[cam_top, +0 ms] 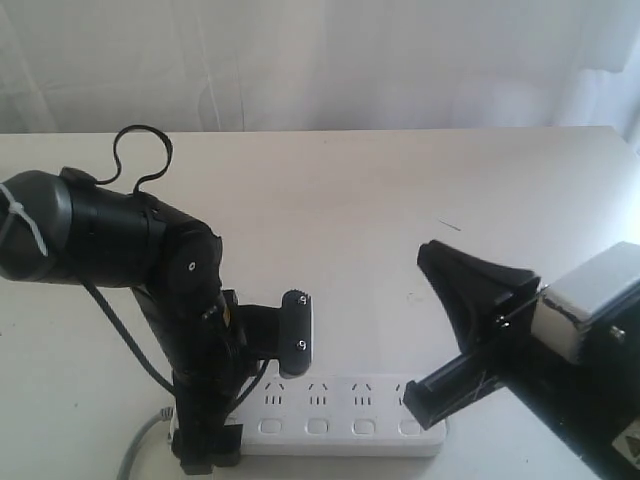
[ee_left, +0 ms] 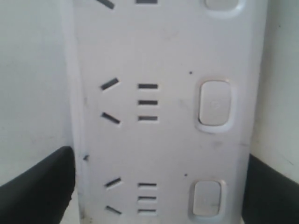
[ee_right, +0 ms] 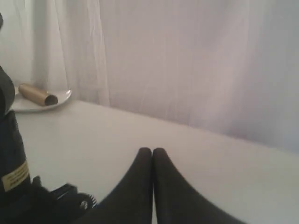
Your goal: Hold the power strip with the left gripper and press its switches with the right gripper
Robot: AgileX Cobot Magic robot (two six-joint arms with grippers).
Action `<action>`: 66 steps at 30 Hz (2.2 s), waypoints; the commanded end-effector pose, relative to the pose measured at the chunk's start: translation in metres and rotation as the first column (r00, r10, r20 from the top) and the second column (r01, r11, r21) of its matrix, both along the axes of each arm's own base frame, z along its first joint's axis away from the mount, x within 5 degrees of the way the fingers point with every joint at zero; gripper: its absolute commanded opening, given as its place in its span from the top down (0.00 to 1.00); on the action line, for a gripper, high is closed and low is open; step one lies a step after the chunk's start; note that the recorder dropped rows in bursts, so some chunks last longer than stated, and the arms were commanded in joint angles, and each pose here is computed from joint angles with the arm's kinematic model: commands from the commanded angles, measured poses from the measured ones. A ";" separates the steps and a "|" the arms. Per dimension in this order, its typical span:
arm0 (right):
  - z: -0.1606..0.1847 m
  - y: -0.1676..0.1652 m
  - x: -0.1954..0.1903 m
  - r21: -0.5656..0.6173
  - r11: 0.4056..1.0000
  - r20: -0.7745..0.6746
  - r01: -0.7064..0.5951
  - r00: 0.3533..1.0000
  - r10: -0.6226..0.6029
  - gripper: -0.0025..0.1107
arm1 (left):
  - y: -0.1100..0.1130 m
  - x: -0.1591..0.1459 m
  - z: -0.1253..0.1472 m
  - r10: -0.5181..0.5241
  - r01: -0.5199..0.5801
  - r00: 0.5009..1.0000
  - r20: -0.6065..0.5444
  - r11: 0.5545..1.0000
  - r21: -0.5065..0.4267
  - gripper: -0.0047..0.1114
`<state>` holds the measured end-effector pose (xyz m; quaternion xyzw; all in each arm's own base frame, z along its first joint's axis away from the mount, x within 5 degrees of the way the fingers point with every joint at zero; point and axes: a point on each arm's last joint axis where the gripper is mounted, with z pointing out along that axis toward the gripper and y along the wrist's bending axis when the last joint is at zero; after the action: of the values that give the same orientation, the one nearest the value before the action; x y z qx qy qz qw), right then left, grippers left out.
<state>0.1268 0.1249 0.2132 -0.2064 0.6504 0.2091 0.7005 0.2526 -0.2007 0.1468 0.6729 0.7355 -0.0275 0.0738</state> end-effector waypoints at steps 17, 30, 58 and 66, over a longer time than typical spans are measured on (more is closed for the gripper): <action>0.025 -0.015 -0.003 -0.030 0.993 0.249 0.115 0.963 -0.104 0.98 | 0.005 -0.004 0.104 0.013 0.013 0.981 0.192 0.991 -0.131 0.15; 0.024 -0.016 -0.003 -0.032 0.992 0.240 0.119 0.965 -0.108 0.98 | 0.031 -0.050 0.190 0.175 -0.052 0.943 0.282 0.918 -0.394 0.47; 0.069 -0.092 -0.009 0.250 0.864 0.368 0.438 0.782 -0.503 0.98 | 0.120 -0.176 0.213 0.514 0.031 0.804 0.299 0.466 -0.884 0.96; 0.091 -0.122 -0.041 0.439 0.783 0.442 0.440 0.653 -0.615 0.98 | 0.117 -0.165 0.180 0.577 -0.030 0.777 0.251 0.433 -0.901 0.96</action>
<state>0.0951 0.0112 0.2997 0.0294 0.4327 0.0260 0.9007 0.0847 -0.0836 0.3311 0.3946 0.6820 -0.1813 0.5885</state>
